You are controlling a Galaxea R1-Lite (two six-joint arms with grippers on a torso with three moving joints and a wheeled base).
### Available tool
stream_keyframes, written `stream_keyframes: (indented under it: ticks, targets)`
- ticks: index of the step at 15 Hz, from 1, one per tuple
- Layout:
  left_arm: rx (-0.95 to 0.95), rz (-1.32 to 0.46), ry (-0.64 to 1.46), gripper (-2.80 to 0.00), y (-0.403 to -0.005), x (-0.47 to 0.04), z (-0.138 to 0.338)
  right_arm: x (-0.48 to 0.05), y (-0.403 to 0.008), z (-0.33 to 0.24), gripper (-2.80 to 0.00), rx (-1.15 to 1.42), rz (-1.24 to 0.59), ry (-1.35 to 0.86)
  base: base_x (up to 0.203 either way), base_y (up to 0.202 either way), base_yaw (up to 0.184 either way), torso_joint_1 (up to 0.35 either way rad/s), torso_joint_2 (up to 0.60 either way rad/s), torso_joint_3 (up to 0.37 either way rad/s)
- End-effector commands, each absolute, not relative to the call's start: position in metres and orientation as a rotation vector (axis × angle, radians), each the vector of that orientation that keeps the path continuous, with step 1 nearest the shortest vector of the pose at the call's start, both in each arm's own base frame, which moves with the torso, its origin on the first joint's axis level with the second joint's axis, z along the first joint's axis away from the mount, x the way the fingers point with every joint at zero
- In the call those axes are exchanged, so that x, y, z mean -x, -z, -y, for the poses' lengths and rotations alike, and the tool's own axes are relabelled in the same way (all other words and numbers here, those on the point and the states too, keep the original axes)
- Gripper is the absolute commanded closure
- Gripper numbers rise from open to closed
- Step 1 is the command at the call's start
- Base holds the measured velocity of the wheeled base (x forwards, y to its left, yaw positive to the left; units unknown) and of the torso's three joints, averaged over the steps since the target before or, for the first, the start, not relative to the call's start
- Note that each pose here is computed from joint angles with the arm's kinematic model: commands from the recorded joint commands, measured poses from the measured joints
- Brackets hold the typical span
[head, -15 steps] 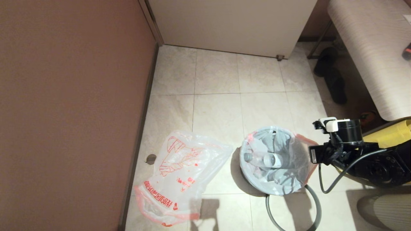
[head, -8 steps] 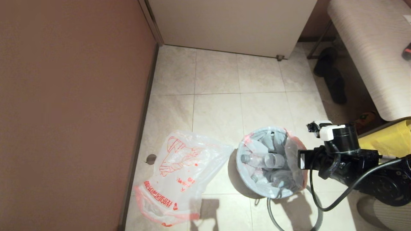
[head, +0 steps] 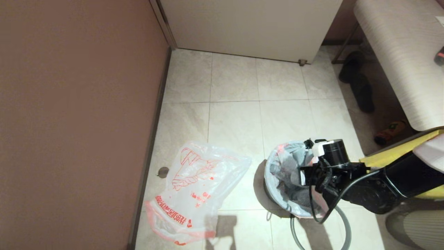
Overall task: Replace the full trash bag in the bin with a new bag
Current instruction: Place the trash bag on the floor
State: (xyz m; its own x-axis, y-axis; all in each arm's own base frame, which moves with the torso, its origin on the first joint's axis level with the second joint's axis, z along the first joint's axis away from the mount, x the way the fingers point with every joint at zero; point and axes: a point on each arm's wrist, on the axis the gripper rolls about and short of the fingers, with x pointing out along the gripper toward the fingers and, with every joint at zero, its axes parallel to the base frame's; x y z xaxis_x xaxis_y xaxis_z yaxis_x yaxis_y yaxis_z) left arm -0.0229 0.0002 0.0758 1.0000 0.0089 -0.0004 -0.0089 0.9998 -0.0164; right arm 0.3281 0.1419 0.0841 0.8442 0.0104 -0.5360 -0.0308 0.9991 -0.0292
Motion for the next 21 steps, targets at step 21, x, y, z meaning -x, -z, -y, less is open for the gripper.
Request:
stream_keyframes:
  ticks: [21]
  targets:
    - [0.017, 0.0, -0.009, 0.0, -0.076, 0.023, 0.0, -0.241, -0.247, -0.169, 0.0, 0.013, -0.353, -0.29, 0.0, 0.0, 0.0, 0.0, 0.0, 0.0]
